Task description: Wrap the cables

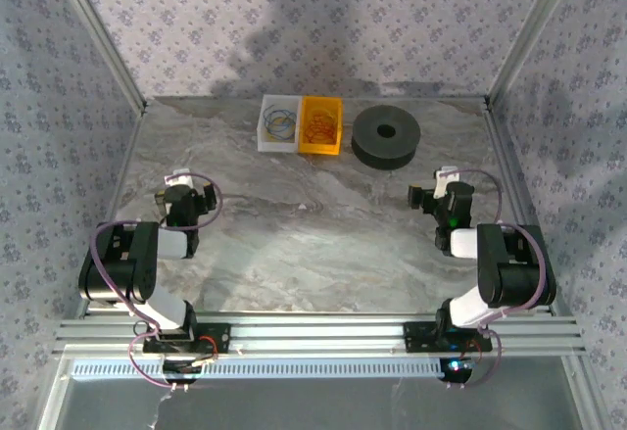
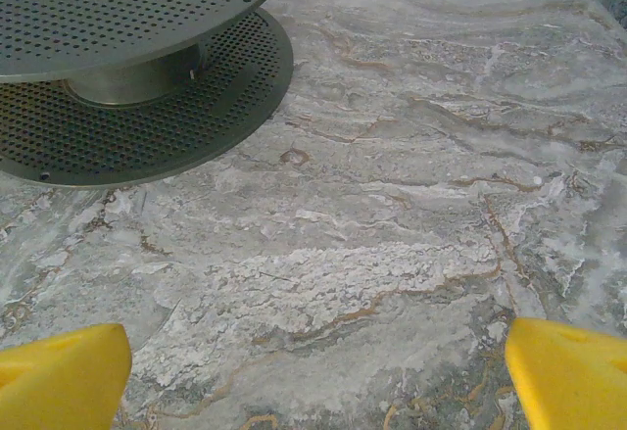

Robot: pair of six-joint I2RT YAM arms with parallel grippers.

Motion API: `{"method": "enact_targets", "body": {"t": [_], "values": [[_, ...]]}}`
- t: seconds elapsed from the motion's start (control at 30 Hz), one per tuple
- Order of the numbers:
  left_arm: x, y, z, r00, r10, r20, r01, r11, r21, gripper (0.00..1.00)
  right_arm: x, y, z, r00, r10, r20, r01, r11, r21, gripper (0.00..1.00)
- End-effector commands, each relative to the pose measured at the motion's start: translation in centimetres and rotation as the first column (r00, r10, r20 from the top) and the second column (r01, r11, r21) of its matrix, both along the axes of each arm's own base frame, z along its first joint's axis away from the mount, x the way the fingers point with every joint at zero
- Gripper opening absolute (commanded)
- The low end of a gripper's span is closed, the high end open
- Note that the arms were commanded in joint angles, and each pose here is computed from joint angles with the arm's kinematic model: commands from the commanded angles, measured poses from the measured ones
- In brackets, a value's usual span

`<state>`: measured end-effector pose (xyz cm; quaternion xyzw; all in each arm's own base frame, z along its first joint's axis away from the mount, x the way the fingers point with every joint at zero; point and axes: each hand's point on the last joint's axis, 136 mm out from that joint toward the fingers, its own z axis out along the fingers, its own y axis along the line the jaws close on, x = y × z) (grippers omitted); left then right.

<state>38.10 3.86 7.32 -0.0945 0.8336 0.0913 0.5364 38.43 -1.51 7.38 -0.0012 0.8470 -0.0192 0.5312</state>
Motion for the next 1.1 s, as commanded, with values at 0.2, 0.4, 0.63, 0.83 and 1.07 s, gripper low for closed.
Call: {"method": "enact_targets", "body": {"t": [0.2, 0.4, 0.63, 0.83, 1.07], "values": [[0.96, -0.25, 1.85, 0.998, -0.015, 0.065, 0.016, 1.000, -0.001, 1.00, 0.70, 0.00, 0.86, 1.000, -0.005, 0.029, 0.005, 1.000, 0.006, 1.00], [0.99, -0.22, 1.93, 0.998, -0.014, 0.067, 0.014, 1.000, -0.001, 1.00, 0.73, 0.01, 0.85, 1.000, -0.004, 0.028, 0.004, 1.000, 0.008, 1.00], [0.99, -0.19, 1.88, 0.998, -0.014, 0.065, 0.014, 1.000, -0.001, 1.00, 0.73, -0.02, 0.82, 1.000, -0.005, 0.026, 0.005, 1.000, 0.008, 1.00], [0.98, -0.14, 1.90, 0.998, -0.012, 0.065, 0.013, 1.000, -0.001, 1.00, 0.76, -0.01, 0.85, 1.000, -0.005, 0.027, 0.005, 1.000, 0.008, 1.00], [1.14, -0.04, 2.38, 0.997, -0.003, 0.077, 0.002, 1.000, 0.007, 1.00, 0.75, -0.90, 1.41, 0.997, -0.072, 0.032, 0.072, 0.997, -0.010, 1.00]]}}
